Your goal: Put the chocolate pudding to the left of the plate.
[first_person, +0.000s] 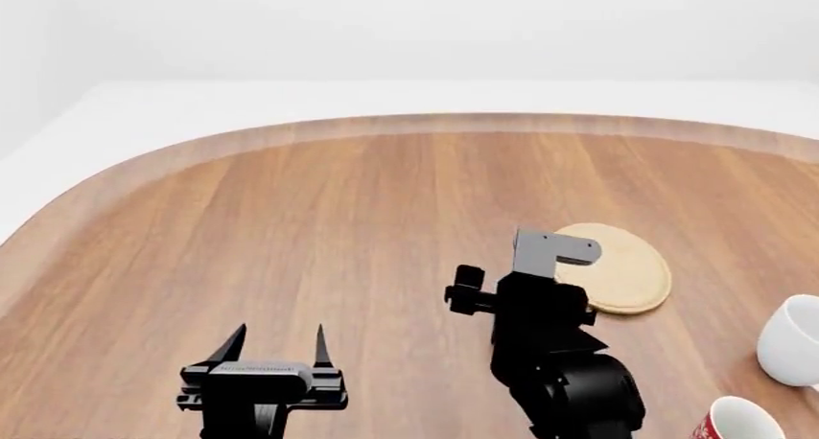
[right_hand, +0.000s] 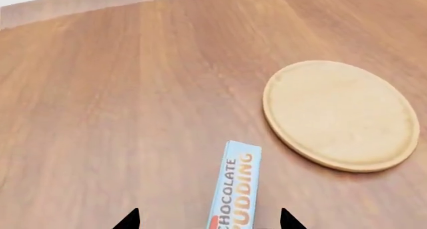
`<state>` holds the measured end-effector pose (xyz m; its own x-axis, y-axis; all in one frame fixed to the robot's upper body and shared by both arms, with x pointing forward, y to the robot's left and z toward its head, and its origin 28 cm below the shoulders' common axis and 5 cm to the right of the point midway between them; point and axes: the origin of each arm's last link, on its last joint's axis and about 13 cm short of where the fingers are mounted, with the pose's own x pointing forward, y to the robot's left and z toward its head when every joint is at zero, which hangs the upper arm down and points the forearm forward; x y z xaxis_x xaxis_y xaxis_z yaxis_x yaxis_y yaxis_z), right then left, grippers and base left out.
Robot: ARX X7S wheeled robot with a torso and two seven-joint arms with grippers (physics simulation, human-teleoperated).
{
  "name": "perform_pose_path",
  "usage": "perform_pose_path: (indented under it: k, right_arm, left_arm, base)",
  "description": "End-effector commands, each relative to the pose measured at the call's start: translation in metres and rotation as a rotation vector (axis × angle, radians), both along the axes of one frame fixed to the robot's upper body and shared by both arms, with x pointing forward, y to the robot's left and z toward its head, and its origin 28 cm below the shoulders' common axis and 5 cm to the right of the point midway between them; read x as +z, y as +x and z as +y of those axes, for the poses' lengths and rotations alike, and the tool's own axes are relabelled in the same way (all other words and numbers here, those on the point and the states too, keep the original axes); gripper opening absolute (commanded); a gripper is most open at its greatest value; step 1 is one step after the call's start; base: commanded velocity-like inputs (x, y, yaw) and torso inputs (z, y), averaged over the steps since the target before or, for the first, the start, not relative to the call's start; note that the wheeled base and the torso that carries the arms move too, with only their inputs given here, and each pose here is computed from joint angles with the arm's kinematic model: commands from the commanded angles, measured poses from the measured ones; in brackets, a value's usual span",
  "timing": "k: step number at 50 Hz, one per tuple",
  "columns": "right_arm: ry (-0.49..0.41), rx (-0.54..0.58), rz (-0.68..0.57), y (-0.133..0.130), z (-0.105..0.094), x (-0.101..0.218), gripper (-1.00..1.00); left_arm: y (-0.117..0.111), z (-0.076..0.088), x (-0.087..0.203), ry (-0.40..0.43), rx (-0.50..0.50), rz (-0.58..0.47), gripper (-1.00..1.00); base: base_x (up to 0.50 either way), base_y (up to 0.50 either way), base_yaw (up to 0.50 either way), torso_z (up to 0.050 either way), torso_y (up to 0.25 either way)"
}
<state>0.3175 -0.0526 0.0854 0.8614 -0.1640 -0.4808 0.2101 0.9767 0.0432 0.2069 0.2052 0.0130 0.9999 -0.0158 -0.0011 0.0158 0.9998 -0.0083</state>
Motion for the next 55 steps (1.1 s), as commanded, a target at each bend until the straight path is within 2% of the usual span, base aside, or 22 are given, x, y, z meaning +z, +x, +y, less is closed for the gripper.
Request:
perform_pose_path:
  k: [1,11,26,55]
  right_arm:
    - [-0.003,-0.066,0.091,0.025,0.003,0.001,1.0]
    - [-0.003,-0.133,0.136,0.037,0.001,-0.003,1.0]
    - [0.04,-0.106,0.233,0.041,0.002,-0.022,1.0]
    - [0.078,-0.112,0.298,0.044,-0.003,-0.038,1.0]
  left_arm:
    - [-0.001,0.0,0.001,0.005,0.001,-0.001,1.0]
    - [-0.002,0.001,0.002,0.004,-0.001,-0.002,1.0]
    - [-0.003,0.001,0.002,0.005,-0.004,0.0,1.0]
    - [-0.004,-0.001,0.001,0.009,-0.015,0.004,1.0]
  base:
    - [0.0,0.0,0.0,0.0,0.0]
    - [0.0,0.0,0.0,0.0,0.0]
    - [0.0,0.0,0.0,0.0,0.0]
    - [0.0,0.0,0.0,0.0,0.0]
